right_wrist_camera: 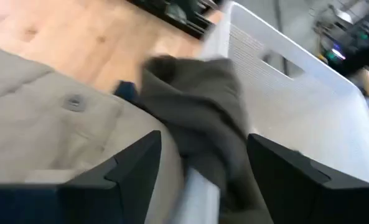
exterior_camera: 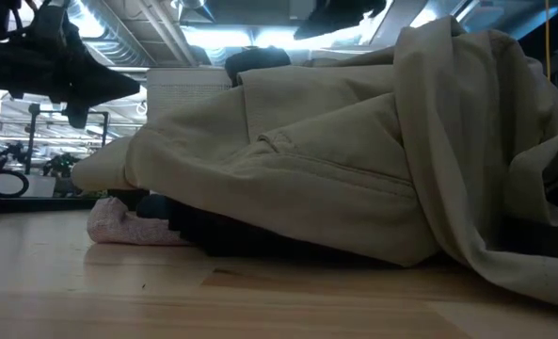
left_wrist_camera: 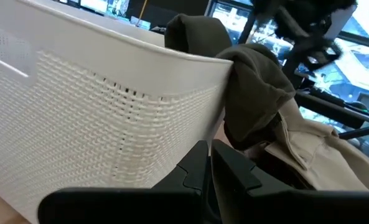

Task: Sort clothes
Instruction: Put the green jacket into the white bin

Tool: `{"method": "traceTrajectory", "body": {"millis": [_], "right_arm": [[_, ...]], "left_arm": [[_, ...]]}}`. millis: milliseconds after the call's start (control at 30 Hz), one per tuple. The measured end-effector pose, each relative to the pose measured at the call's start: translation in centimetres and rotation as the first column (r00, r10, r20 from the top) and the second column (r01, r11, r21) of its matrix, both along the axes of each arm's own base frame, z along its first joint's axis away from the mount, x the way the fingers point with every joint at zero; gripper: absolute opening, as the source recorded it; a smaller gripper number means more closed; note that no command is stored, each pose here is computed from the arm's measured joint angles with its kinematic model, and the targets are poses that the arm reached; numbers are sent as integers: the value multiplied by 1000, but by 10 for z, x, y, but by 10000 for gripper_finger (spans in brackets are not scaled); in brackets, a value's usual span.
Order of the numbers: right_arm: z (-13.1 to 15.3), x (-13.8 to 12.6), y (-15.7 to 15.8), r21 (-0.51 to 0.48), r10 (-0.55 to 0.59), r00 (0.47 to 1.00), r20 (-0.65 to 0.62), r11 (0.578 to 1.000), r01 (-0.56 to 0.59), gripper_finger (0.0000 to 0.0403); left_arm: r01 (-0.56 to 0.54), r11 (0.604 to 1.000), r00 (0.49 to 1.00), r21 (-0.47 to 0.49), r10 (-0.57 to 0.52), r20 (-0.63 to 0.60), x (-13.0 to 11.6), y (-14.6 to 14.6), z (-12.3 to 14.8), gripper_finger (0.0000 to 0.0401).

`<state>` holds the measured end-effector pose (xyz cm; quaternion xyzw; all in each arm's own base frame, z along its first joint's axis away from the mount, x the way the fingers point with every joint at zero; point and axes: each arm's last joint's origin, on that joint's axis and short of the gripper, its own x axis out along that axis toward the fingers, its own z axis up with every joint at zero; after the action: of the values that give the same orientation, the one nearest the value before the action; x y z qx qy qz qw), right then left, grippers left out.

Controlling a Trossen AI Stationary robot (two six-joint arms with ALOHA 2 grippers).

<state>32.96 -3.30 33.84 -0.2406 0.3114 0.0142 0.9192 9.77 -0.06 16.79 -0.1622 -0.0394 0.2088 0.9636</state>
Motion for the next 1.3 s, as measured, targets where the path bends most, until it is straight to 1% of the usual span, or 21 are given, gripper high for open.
{"method": "traceTrajectory", "body": {"millis": [67,133,233,300,367,433,467,533,600,700,733,767,833,933,1000,1067,1100,1167,1300], "right_arm": [[-2,4,8,-12,26,1000,1,1000,-26,255],[-5,11,14,-71,24,1000,8,997,-24,255],[-20,23,19,-168,13,999,-36,986,-19,255],[-31,33,17,-234,-21,998,-54,972,8,255],[-40,41,14,-309,-73,996,-57,950,52,254],[-44,47,12,-344,-120,992,-37,934,100,245],[-45,49,12,-346,-124,992,-29,932,107,234],[-44,51,12,-344,-125,992,-5,932,115,199],[-41,52,12,-347,-132,991,12,929,128,146],[-31,53,11,-371,-167,985,37,913,169,50],[-24,53,10,-382,-177,983,58,905,185,29],[-16,53,9,-392,-184,980,76,898,199,21],[3,54,8,-396,-221,964,147,880,262,31],[38,52,-5,-393,-296,922,248,840,375,50],[59,48,-20,-351,-357,877,322,816,460,52],[73,42,-38,-285,-434,821,371,788,545,53],[76,39,-46,-258,-465,801,377,778,572,54],[74,34,-62,-234,-517,780,353,758,609,59],[59,23,-84,-210,-604,764,227,735,644,91]], "left_arm": [[0,1000,1000,-7,0,-5,1,0,-1,15],[0,1000,1000,-10,0,-10,1,0,-1,15],[-2,1000,1000,-26,1,-13,2,0,-2,15],[0,1000,1000,-24,0,-16,2,0,-2,15],[-1,1000,1000,-18,1,-19,2,0,-2,15],[-1,1000,1000,-3,1,-28,2,0,-3,15],[-2,1000,999,5,2,-33,2,0,-3,15],[-1,1000,999,22,2,-42,2,0,-3,15],[-2,1000,999,24,3,-47,2,0,-3,15],[-2,1000,999,23,3,-48,3,0,-3,15],[-3,1000,999,23,4,-47,2,0,-3,15],[-2,1000,999,23,3,-47,2,0,-3,15],[-3,1000,999,22,4,-47,3,0,-3,15],[-3,1000,999,22,4,-46,2,0,-3,15],[-3,1000,999,21,4,-46,2,0,-3,15],[-3,1000,999,21,4,-46,2,0,-3,15],[-3,1000,999,21,4,-46,2,0,-3,15],[-3,1000,999,17,4,-45,2,0,-3,15],[-3,1000,999,18,4,-47,3,0,-3,15]]}}
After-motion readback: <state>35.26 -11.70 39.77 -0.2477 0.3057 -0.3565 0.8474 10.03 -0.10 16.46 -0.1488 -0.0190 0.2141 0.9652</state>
